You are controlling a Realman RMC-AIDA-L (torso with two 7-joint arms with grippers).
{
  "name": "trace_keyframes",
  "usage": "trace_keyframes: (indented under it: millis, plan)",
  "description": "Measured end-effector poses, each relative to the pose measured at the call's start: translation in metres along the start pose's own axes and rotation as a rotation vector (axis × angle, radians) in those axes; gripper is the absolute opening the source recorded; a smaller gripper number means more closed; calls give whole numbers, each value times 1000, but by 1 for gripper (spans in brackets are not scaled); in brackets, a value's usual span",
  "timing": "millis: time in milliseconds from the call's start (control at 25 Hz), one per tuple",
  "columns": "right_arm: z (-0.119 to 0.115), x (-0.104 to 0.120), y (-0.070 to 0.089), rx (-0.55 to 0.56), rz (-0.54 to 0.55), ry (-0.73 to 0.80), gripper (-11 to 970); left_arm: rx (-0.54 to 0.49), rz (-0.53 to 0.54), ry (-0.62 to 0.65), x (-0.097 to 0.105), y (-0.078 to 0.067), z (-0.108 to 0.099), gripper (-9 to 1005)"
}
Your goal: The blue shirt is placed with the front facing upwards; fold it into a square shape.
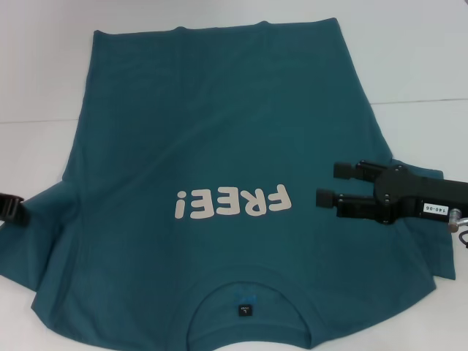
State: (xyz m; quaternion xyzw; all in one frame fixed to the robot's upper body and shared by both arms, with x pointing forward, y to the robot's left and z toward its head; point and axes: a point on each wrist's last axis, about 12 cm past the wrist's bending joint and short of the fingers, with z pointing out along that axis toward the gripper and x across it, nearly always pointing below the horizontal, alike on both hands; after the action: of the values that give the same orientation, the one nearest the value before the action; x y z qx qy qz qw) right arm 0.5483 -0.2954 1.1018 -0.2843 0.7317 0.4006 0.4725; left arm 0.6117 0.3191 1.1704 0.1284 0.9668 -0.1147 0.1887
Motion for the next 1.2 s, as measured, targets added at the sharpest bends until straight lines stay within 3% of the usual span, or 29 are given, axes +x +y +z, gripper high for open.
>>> trace_keyframes:
  millis: [120,400,840,1200]
  plan:
    - [0,0,0,-1,0,3,917,-58,48,23,-8,-9,-4,29]
    - [-1,2,1,-2,3,7,917,-106,70,41,-14,-3,-11,29]
    - [2,2,2,-9,3,9,917,-118,116,64,-18,-2,-20,28]
    - [2,2,1,-6,3,9,917,-87,131,85,-25,-14,-21,26]
